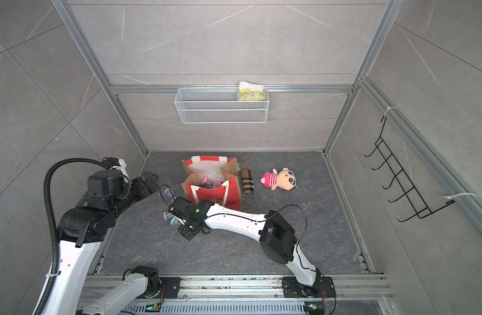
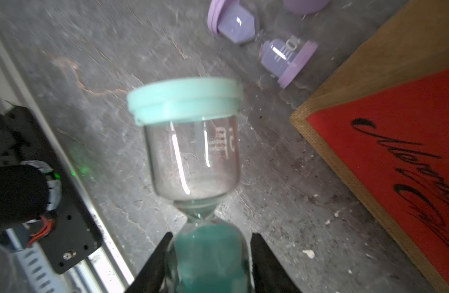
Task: Put the hourglass into the canvas bag
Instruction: Pick up the hourglass from the center of the board, then place the hourglass in the canvas bag.
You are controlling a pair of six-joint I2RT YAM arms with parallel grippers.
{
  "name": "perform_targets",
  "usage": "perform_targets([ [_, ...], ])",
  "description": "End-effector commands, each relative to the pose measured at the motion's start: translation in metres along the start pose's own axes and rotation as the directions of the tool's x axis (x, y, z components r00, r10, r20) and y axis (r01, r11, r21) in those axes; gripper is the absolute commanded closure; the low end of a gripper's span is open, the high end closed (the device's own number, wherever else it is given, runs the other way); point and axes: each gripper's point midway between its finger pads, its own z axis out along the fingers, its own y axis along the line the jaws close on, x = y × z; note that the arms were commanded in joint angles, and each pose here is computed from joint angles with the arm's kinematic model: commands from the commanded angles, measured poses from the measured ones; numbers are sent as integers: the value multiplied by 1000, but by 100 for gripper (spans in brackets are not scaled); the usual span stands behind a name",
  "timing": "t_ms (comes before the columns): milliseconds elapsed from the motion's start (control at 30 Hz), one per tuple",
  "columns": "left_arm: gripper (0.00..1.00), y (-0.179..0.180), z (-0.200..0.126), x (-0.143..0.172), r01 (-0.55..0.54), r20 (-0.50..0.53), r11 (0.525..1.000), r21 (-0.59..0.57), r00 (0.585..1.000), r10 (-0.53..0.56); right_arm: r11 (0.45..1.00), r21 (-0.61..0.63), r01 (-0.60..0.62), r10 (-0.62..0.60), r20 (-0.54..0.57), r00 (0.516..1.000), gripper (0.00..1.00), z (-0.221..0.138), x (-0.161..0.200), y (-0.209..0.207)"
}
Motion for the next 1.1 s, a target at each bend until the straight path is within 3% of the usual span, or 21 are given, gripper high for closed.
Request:
perform_targets([
  [0, 0, -4, -18, -23, -15, 68, 1000, 9, 998, 14, 998, -38, -57, 62, 132, 989, 100, -54, -23, 0],
  [200, 0, -20, -25, -38, 1, 103, 997, 76, 995, -9, 983, -97, -157, 179, 284, 942, 100, -137, -47, -17],
  [433, 2, -40, 15, -31, 7, 20, 993, 120, 1000, -9, 939, -65, -337, 336, 372, 865, 100, -193, -59, -85],
  [700, 11, -80, 87, -2, 49, -164, 967, 249, 986, -8, 876, -1, -483, 445, 388, 807, 100, -182, -78, -143],
  [1067, 23, -93, 166, 43, 48, -335, 973, 227, 942, 32, 800, 124, -586, 517, 353, 780, 100, -137, -98, -189],
])
